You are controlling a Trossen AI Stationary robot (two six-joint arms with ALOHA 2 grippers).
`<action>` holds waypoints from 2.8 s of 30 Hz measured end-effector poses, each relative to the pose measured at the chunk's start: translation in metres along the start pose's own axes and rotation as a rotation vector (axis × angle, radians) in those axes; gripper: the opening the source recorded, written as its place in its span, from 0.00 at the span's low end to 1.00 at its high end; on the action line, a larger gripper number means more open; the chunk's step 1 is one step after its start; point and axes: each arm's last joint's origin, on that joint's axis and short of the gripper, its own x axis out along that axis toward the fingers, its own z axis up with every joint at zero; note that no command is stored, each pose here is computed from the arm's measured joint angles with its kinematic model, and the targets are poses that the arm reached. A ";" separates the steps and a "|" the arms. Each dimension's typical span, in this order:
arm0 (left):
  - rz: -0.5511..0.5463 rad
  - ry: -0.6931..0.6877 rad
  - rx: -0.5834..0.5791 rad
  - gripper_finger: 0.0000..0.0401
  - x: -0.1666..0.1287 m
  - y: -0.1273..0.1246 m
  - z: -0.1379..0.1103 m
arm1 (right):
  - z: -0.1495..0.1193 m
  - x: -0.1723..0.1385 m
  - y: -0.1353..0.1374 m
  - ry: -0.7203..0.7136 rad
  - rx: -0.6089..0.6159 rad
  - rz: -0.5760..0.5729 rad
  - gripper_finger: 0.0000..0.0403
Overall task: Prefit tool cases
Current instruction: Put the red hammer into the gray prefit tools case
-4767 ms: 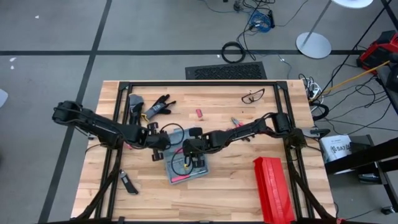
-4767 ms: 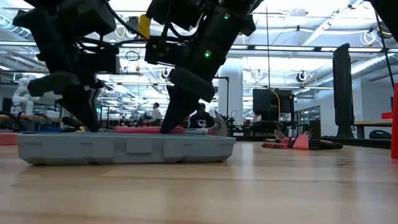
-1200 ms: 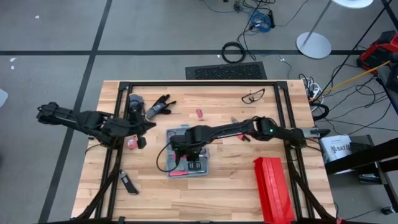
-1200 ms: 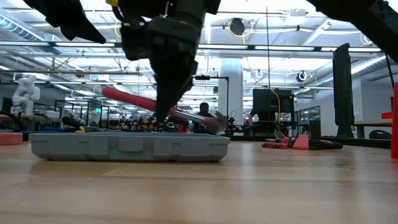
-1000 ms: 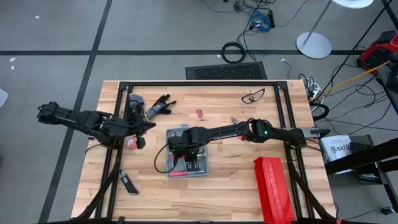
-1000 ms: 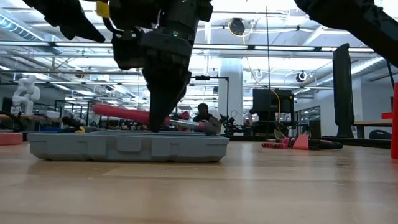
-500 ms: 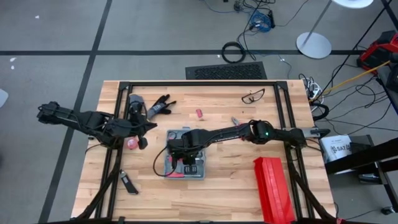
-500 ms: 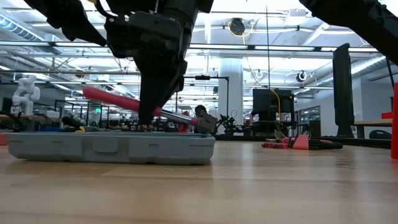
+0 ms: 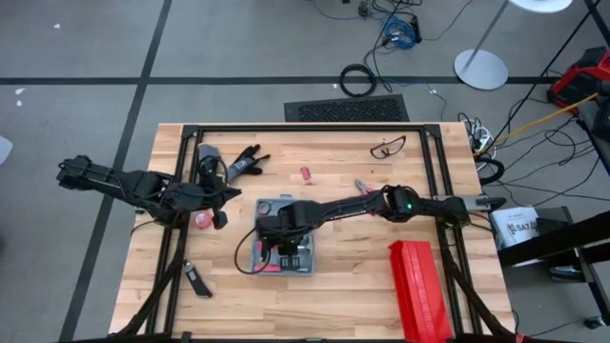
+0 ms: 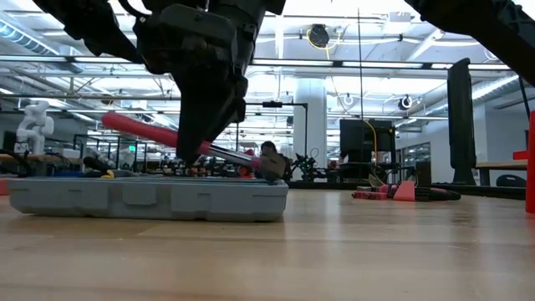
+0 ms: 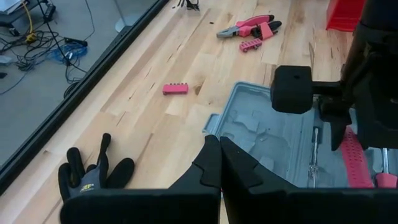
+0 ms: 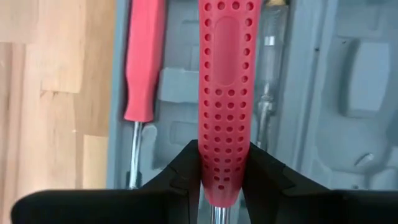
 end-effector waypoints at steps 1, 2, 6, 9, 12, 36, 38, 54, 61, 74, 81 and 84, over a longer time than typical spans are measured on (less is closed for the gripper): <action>0.001 0.000 0.000 0.00 0.000 0.000 0.000 | 0.000 0.000 0.001 -0.001 0.000 0.002 0.20; 0.001 0.000 0.000 0.00 0.000 0.000 0.000 | 0.000 0.000 0.002 -0.006 -0.002 0.005 0.20; 0.002 0.000 0.000 0.00 0.000 0.000 0.000 | 0.001 0.002 0.006 -0.014 0.004 0.023 0.20; 0.002 -0.001 0.000 0.00 0.000 0.000 0.000 | 0.002 0.002 0.008 -0.030 0.012 0.036 0.20; 0.002 0.000 0.000 0.00 0.000 0.000 0.000 | 0.002 0.003 0.008 -0.024 0.019 0.033 0.20; -0.021 -0.001 0.008 0.00 -0.001 -0.003 -0.001 | -0.002 0.015 0.003 -0.014 0.060 -0.007 0.47; -0.021 -0.001 0.009 0.00 -0.001 -0.003 -0.001 | 0.000 0.009 0.004 -0.017 0.059 -0.013 0.44; -0.019 0.006 0.013 0.00 -0.001 -0.004 -0.001 | 0.007 0.028 0.005 -0.085 -0.004 -0.059 0.00; -0.017 0.012 0.016 0.00 0.001 -0.004 -0.002 | 0.006 0.033 0.003 -0.073 0.003 -0.068 0.00; -0.015 0.020 0.017 0.00 0.002 -0.005 -0.002 | 0.003 0.014 0.024 -0.087 0.017 -0.095 0.00; -0.012 0.026 0.016 0.00 0.004 -0.006 -0.002 | 0.001 0.027 0.020 -0.045 0.060 -0.064 0.00; -0.011 0.032 0.018 0.00 0.005 -0.007 -0.002 | 0.000 0.027 0.020 -0.042 0.066 -0.059 0.00</action>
